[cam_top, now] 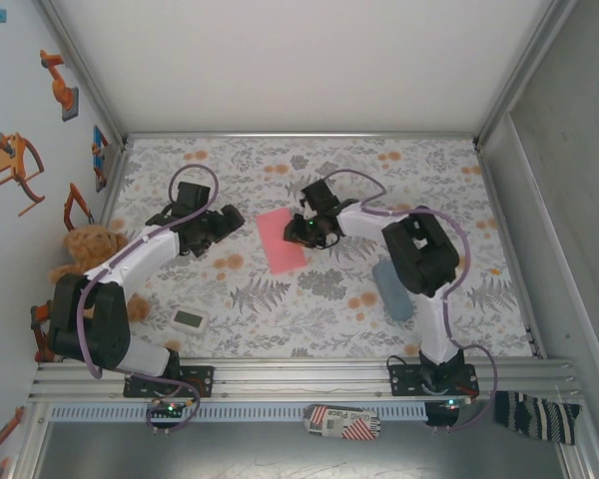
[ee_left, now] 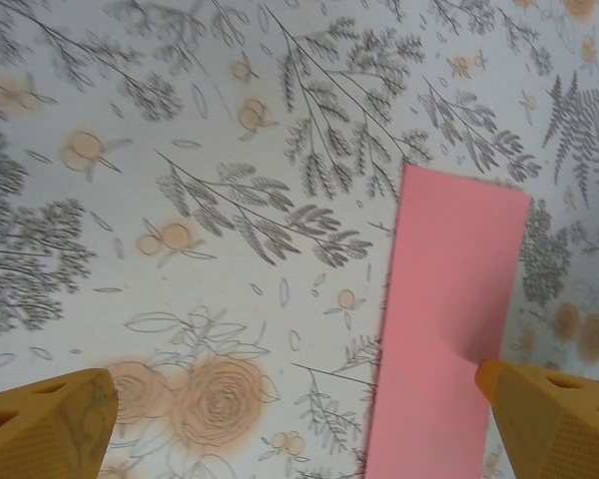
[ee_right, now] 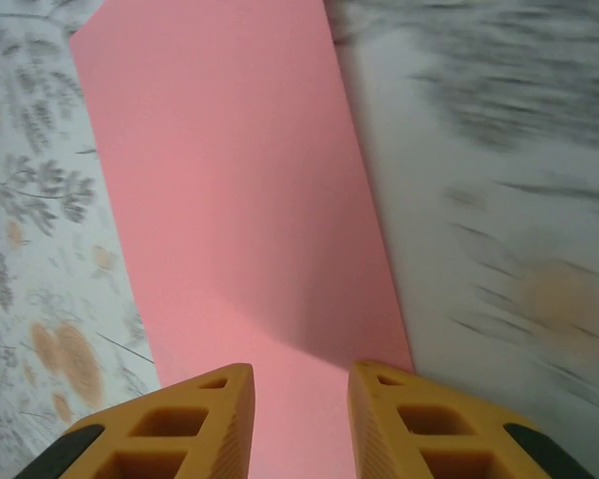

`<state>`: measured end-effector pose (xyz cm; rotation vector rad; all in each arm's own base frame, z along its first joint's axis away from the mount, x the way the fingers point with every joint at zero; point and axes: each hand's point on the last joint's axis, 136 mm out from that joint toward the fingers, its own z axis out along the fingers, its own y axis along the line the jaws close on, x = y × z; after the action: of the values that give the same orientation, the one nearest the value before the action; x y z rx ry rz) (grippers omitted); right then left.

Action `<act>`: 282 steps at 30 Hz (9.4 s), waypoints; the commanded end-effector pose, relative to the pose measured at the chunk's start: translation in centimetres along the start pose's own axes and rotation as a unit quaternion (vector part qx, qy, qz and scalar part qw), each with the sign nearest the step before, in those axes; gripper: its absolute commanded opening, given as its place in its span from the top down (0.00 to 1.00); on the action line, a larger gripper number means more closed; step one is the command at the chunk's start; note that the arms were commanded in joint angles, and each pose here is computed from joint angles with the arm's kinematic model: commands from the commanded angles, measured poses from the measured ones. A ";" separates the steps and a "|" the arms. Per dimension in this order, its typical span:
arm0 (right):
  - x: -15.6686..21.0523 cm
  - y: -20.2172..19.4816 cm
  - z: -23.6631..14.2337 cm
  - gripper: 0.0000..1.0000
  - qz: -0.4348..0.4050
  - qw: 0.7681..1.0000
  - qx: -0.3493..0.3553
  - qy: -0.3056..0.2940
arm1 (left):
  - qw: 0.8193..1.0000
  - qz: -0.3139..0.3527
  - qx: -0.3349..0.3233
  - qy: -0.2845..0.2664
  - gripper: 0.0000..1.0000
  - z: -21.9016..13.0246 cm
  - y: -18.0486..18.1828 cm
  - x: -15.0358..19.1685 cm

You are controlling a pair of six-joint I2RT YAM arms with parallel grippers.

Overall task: Fold a paper plane with a square sheet of paper (pick it up from the middle)
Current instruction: Move the paper to the center of the table, then third fold the triangle at the center of the table.

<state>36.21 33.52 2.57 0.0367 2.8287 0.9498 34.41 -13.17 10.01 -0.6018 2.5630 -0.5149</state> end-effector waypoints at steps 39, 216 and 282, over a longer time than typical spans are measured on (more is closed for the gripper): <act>3.0 -8.6 -1.7 0.81 0.121 0.992 0.019 0.014 | 0.974 -0.044 0.134 0.177 0.66 7.0 -8.8 14.6; 7.3 3.4 -3.8 1.00 -0.607 0.776 -0.020 -0.171 | 0.942 -0.124 0.155 0.271 0.80 7.1 -9.9 11.8; 5.4 0.3 -1.5 1.00 -0.338 0.937 0.014 -0.091 | 0.967 0.024 0.017 0.254 0.83 12.3 -6.7 9.9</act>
<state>29.65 33.30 3.23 -0.7823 2.3830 0.7243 36.35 -27.34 1.57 -0.4393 2.9397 -0.8622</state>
